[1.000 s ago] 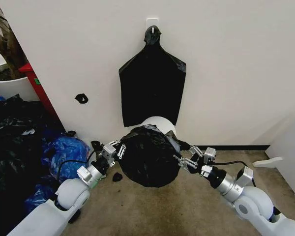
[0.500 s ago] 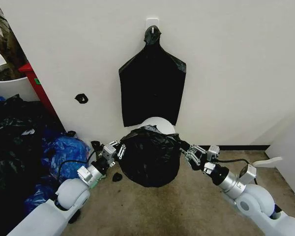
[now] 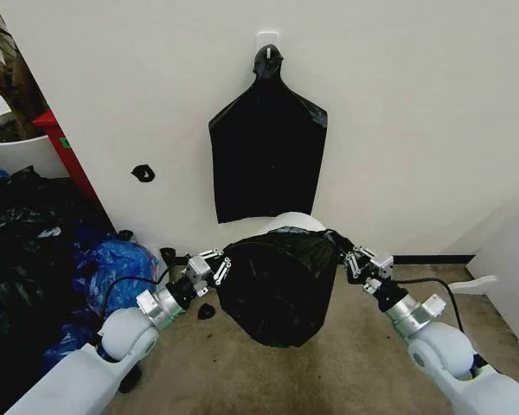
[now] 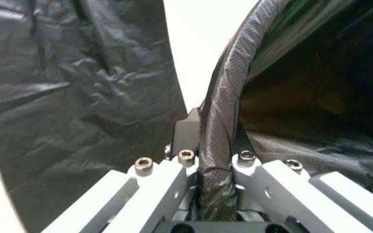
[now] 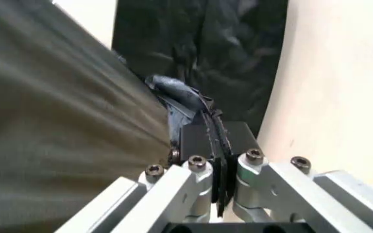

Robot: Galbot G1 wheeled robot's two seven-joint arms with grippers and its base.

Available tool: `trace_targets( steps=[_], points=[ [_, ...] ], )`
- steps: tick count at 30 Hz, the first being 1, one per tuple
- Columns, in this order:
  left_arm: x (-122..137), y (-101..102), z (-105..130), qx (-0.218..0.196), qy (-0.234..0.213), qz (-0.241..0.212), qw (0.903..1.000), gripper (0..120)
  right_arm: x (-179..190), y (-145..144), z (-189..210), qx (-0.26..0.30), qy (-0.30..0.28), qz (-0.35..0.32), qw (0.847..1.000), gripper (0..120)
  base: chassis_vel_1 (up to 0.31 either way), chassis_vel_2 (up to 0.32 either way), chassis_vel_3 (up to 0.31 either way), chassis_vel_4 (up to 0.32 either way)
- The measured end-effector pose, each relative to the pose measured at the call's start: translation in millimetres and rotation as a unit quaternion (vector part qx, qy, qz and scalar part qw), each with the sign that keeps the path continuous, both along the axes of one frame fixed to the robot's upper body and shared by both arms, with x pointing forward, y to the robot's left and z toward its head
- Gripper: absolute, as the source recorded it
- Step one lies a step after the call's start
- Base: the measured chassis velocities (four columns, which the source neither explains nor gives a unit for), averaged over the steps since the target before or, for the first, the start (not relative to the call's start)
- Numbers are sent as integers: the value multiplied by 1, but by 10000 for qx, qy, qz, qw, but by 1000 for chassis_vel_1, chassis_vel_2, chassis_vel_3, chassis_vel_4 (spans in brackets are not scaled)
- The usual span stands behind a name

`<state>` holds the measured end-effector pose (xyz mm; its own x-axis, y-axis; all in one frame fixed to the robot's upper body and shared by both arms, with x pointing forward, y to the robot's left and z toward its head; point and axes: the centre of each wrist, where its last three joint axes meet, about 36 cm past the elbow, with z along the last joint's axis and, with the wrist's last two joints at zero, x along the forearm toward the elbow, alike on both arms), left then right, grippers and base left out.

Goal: Place the garbage bag over the trash bin.

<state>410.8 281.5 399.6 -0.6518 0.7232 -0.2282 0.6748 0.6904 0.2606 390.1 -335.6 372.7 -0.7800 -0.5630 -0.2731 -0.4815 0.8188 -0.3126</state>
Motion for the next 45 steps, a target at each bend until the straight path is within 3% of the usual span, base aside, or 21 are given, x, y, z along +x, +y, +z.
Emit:
trace_targets(
  steps=[3, 7, 10, 11, 13, 14, 16, 17, 19, 22, 26, 31, 35, 39, 43, 45],
  points=[
    [-1, -3, 1, -65, 145, 293, 9994, 1, 3, -8, -6, -300, -382, 65, 9988, 2, 0, 0, 0, 0],
    [-5, -15, 6, -177, 575, 895, 9942, 1, 2, -21, -16, -821, -742, 17, 9939, 18, 0, 0, 0, 0],
    [-9, -25, 14, -238, 1018, 1311, 9858, 1, -9, -14, -15, -686, -592, -1189, 9888, 33, 0, 0, 0, 0],
    [-9, -25, 14, -238, 1018, 1311, 9858, 1, -9, -14, -15, -686, -592, -1189, 9888, 33, 0, 0, 0, 0],
    [-12, -31, 19, -289, 1232, 1450, 9813, 1, -18, 3, -4, -330, -422, -1584, 9859, 38, 0, 0, 0, 0],
    [-17, -36, 24, -326, 1407, 1570, 9770, 1, -31, 24, 11, 143, -164, -1697, 9852, 45, 0, 0, 0, 0],
    [-19, -40, 26, -354, 1502, 1629, 9745, 1, -38, 33, 18, 357, -21, -1693, 9849, 48, 0, 0, 0, 0],
    [-28, -49, 32, -437, 1743, 1768, 9677, 1, -67, 67, 42, 999, 490, -1491, 9825, 56, 0, 0, 0, 0],
    [-30, -51, 33, -456, 1782, 1798, 9664, 1, -73, 75, 48, 1120, 602, -1419, 9817, 59, 0, 0, 0, 0],
    [-43, -66, 31, -499, 1872, 1948, 9615, 1, -122, 129, 90, 1703, 1257, -826, 9738, 68, 0, 0, 0, 0],
    [-49, -77, 23, -394, 1644, 2113, 9627, 1, -150, 158, 109, 1792, 1752, -666, 9658, 55, 0, 0, 0, 0],
    [-54, -93, 4, -354, 1343, 1982, 9703, 1, -163, 184, 98, 1220, 2392, -820, 9598, 34, 0, 0, 0, 0],
    [-52, -97, -5, -271, 1144, 1791, 9768, 1, -159, 190, 87, 963, 2606, -987, 9556, 24, 0, 0, 0, 0],
    [-48, -105, -23, -34, 776, 1516, 9854, 1, -141, 194, 77, 597, 2689, -1349, 9518, 5, 0, 0, 0, 0],
    [-48, -111, -31, 62, 631, 1454, 9873, 1, -127, 195, 73, 259, 2778, -1705, 9450, 0, 0, 0, 0, 0],
    [-46, -116, -38, 105, 575, 1484, 9872, 1, -117, 196, 73, 24, 2983, -2013, 9330, 0, 0, 0, 0, 0]
  ],
)
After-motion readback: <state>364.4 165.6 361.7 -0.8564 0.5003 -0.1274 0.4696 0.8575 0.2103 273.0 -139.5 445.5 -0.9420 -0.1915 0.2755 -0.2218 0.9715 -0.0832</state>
